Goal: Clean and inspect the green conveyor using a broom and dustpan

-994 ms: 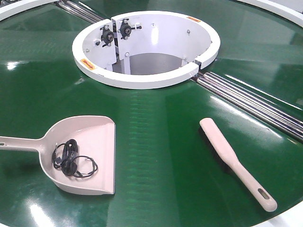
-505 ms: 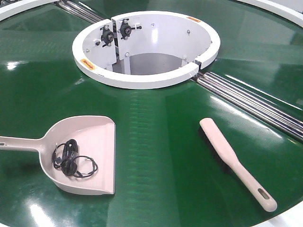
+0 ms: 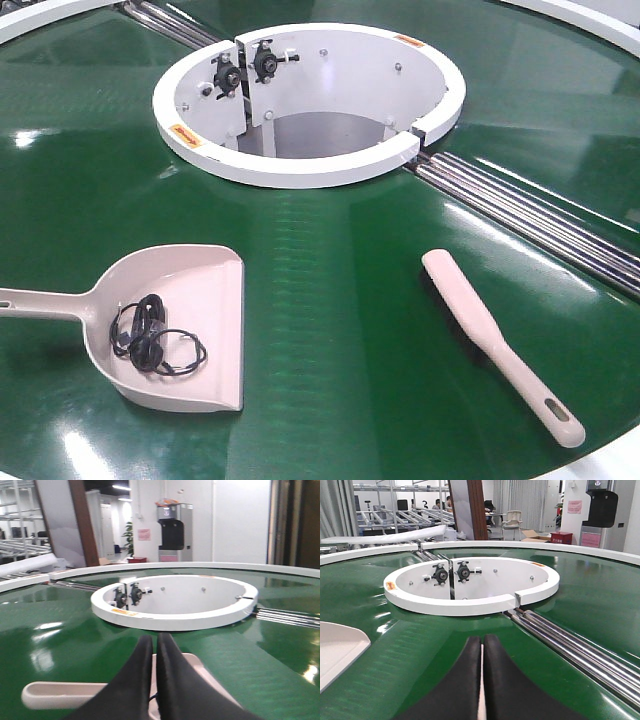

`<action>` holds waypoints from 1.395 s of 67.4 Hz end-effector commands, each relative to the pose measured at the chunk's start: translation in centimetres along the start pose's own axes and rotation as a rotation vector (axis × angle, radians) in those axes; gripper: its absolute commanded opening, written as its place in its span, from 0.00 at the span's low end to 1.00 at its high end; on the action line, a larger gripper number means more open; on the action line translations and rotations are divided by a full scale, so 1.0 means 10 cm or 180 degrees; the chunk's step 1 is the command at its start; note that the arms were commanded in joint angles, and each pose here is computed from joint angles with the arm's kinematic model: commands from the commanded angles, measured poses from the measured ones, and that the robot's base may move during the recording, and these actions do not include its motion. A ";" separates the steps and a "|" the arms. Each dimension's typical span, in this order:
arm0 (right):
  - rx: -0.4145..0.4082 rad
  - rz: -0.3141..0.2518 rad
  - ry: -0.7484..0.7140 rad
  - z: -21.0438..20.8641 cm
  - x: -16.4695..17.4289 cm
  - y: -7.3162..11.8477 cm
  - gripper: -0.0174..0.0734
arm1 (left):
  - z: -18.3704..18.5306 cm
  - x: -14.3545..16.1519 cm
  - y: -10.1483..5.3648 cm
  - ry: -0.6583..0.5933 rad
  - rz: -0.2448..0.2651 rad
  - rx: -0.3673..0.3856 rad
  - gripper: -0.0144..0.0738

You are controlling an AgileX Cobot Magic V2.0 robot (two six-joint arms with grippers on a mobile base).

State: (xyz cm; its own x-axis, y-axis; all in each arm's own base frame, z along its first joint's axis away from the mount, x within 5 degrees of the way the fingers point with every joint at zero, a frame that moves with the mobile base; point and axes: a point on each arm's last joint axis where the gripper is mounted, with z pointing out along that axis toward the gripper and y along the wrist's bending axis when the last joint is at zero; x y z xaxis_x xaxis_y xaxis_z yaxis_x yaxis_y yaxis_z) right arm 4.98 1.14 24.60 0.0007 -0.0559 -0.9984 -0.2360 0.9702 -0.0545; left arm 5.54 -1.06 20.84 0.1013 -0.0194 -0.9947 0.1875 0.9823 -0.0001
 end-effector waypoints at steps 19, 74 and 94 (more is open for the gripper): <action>0.0016 -0.0025 -0.0279 -0.01 -0.15 -0.01 0.18 | -0.02 0.07 0.08 -0.0050 -0.0046 -0.0459 0.16; 0.0016 -0.0025 -0.0279 -0.01 -0.15 -0.01 0.18 | -0.02 0.08 0.10 -0.0010 -0.0042 -0.0568 0.16; 0.0030 -0.0033 -0.0276 -0.01 -0.15 -0.01 0.18 | -0.02 0.08 0.10 -0.0010 -0.0042 -0.0568 0.16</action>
State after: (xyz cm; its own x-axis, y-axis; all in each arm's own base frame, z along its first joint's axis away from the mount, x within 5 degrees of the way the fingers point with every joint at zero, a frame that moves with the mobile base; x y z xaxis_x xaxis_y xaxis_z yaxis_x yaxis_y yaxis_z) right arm 4.98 1.14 24.57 -0.0015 -0.0565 -0.9984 -0.2360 0.9702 -0.0545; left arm 5.67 -0.03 20.23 0.0449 -0.0225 -0.9987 0.0070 0.9997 -0.0222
